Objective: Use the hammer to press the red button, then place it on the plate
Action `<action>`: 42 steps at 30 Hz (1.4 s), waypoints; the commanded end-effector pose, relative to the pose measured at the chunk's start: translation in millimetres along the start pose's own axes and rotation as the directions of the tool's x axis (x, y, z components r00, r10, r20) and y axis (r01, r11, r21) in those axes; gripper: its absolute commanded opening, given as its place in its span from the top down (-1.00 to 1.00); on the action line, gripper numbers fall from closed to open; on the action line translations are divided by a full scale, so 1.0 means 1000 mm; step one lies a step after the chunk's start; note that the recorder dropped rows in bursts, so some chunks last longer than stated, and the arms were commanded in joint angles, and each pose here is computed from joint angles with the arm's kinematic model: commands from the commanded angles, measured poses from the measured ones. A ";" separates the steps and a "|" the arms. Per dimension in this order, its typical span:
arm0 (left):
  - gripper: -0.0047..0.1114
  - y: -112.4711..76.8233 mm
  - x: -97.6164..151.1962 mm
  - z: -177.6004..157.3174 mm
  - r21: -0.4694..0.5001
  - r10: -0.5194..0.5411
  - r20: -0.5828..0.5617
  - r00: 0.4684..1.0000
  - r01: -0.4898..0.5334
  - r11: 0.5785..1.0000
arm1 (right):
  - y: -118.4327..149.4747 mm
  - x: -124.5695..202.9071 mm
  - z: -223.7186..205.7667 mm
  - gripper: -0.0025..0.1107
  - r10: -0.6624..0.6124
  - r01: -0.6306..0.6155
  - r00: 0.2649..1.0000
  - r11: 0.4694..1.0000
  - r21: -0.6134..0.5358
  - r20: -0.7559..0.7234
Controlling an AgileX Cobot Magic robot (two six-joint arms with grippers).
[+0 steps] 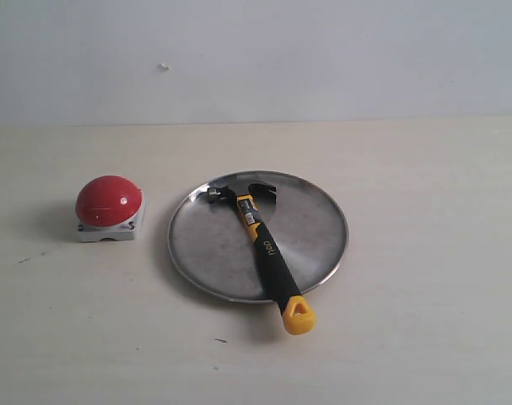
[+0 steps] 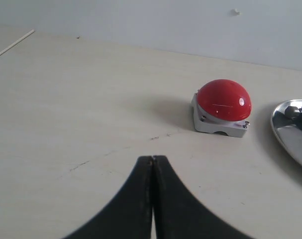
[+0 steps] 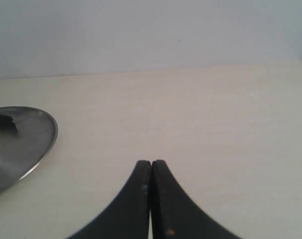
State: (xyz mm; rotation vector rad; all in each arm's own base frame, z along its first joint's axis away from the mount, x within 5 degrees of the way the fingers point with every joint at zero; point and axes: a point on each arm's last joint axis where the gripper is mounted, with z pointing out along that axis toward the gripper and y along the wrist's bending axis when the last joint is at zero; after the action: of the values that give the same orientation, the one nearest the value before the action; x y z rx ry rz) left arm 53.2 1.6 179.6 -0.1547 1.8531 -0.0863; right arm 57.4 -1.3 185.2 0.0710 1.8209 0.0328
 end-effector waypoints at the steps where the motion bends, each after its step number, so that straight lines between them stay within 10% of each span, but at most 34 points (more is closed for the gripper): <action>1: 0.92 -0.001 0.000 0.000 0.010 -0.008 0.005 1.000 0.008 1.000 | 0.000 0.001 0.000 0.96 0.003 -0.003 1.000 1.000 0.004 0.006; 42: 0.92 -0.001 0.000 0.000 0.010 -0.008 0.005 1.000 0.008 1.000 | 0.000 0.001 0.000 0.96 0.021 -0.021 1.000 1.000 -0.001 0.006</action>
State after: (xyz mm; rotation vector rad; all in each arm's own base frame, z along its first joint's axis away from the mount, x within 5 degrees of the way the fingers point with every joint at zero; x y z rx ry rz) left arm 53.2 1.6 179.6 -0.1547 1.8531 -0.0863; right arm 57.4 -1.1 185.2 0.0763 1.8209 0.0402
